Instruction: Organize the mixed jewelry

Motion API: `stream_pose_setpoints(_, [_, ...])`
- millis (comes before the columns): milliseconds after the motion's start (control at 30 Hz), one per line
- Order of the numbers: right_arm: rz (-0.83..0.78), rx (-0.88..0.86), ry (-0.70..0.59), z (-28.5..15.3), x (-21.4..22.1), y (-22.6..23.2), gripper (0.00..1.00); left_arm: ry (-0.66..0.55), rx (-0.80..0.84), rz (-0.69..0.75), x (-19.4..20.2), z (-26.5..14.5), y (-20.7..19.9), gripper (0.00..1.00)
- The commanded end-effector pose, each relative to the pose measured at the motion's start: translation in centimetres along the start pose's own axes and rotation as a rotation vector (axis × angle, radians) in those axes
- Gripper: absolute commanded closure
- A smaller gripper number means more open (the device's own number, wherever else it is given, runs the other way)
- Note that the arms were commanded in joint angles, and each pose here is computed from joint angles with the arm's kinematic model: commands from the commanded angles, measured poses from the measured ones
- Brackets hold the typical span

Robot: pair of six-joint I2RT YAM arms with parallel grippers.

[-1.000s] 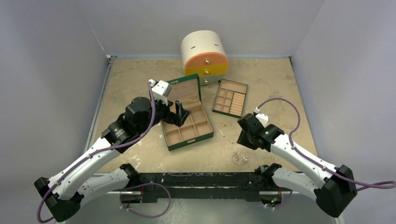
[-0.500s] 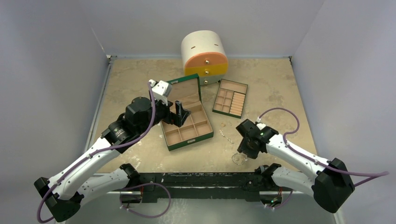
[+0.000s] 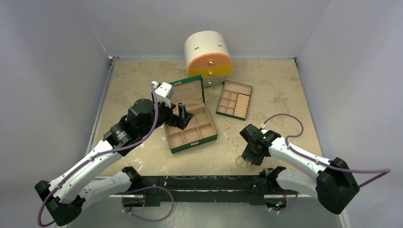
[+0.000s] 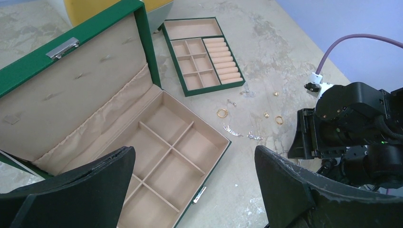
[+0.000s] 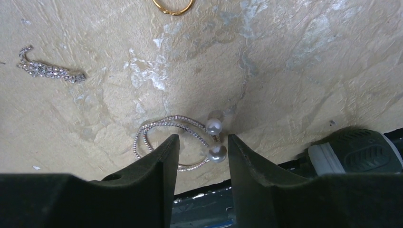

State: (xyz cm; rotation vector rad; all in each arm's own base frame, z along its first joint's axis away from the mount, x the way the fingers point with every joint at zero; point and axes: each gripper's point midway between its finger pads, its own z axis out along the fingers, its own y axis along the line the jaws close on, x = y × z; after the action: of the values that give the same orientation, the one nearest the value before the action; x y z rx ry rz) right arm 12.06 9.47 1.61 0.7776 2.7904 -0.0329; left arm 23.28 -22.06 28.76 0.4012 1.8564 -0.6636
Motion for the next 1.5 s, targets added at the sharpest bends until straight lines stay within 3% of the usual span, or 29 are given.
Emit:
stream_pose_setpoints(0, [0.005, 0.004, 0.012, 0.0, 0.4, -0.3, 0.54, -0.043, 0.007, 0.009, -1.3, -0.3, -0.3, 0.03])
stream_pose_setpoints(467, [-0.063, -0.033, 0.073, 0.1, 1.6, 0.3, 0.59, -0.044, 0.006, 0.012, -1.4, -0.4, -0.2, 0.03])
stream_pose_setpoints(600, [-0.067, -0.034, 0.073, 0.1, 1.6, 0.2, 0.66, -0.047, 0.009, 0.011, -1.5, -0.4, -0.3, 0.03])
stream_pose_setpoints(867, [-0.085, -0.055, 0.066, -0.5, 1.3, 0.8, 0.89, -0.046, 0.013, 0.011, -1.5, -0.4, -0.4, 0.03])
stream_pose_setpoints(1067, [-0.12, -0.108, 0.001, -2.7, -0.6, 2.3, 0.99, -0.048, 0.013, 0.01, -1.5, -0.4, -0.4, 0.03])
stream_pose_setpoints(1467, [-0.305, -0.246, -0.183, -9.0, -6.3, 8.0, 1.0, -0.083, -0.034, 0.007, -2.2, -1.1, 0.5, 0.03])
